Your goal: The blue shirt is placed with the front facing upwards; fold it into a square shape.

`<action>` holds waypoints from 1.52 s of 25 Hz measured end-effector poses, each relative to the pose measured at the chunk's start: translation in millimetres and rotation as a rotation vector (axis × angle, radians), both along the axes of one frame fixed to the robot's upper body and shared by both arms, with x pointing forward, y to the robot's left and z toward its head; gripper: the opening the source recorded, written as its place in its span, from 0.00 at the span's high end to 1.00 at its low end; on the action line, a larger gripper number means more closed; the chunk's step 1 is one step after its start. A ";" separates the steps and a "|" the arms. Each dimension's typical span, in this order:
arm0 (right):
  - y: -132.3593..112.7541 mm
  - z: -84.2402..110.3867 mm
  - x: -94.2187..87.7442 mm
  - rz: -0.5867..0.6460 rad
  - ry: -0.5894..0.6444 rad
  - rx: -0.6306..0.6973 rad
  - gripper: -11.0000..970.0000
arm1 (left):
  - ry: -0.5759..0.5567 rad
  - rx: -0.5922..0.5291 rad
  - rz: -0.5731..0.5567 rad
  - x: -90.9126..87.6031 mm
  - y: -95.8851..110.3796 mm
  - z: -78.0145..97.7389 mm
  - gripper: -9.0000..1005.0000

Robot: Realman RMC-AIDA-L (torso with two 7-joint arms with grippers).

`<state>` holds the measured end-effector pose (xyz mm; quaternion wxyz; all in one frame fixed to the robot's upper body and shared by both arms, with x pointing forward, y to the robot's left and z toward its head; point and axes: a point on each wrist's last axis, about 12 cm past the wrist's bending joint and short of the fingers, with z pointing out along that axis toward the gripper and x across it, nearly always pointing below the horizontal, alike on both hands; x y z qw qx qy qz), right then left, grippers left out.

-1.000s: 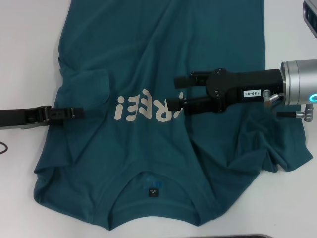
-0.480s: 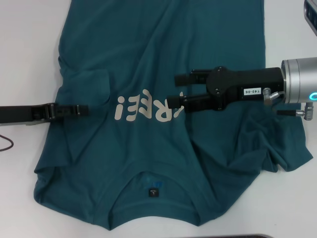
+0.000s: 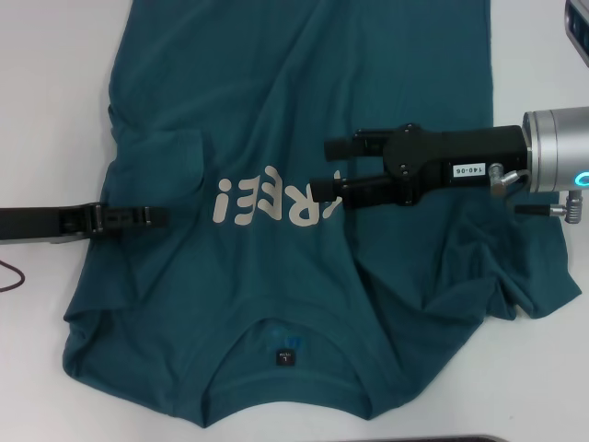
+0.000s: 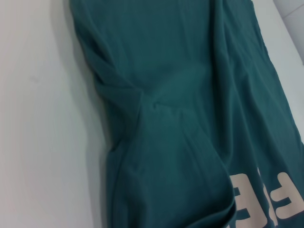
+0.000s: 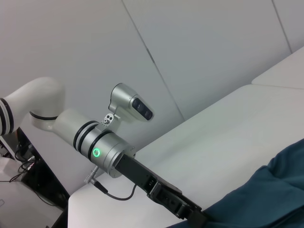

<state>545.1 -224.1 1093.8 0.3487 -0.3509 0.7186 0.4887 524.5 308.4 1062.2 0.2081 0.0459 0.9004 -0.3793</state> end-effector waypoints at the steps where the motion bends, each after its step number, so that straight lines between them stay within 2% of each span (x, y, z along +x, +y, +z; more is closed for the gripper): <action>1: 0.0 0.0 0.0 0.000 0.000 0.000 0.09 | 0.001 -0.003 -0.004 0.1 -0.8 0.4 0.15; 2: 0.0 0.0 0.0 0.000 0.000 0.000 0.09 | 0.005 -0.010 -0.014 -0.5 -2.2 0.8 0.15; 3: -0.2 0.1 0.1 -0.001 -0.003 0.001 0.09 | 0.029 -0.129 -0.139 -9.6 -15.7 12.2 0.15; 4: -0.2 0.1 0.1 -0.001 -0.003 0.001 0.09 | 0.029 -0.129 -0.139 -9.6 -15.7 12.2 0.15; 6: 0.4 0.9 0.9 0.001 -0.005 0.001 0.09 | 0.028 -0.212 -0.224 -16.2 -23.0 23.0 0.15; 8: 1.0 1.6 1.6 0.002 -0.006 0.001 0.09 | 0.025 -0.227 -0.243 -18.5 -22.1 29.0 0.15; 14: 0.4 1.0 1.0 0.000 -0.003 0.001 0.09 | 0.001 -0.132 -0.056 -15.7 6.0 24.0 0.16; 17: -0.1 0.5 0.5 -0.002 -0.002 0.002 0.09 | 0.004 -0.090 -0.002 -14.2 11.5 18.8 0.16; 24: 1.0 1.7 1.8 0.001 -0.006 0.002 0.09 | -0.030 -0.024 0.051 -4.8 11.5 11.7 0.16; 38: -0.1 2.6 2.8 -0.007 -0.008 0.006 0.09 | -0.027 0.036 0.081 2.4 12.2 4.5 0.16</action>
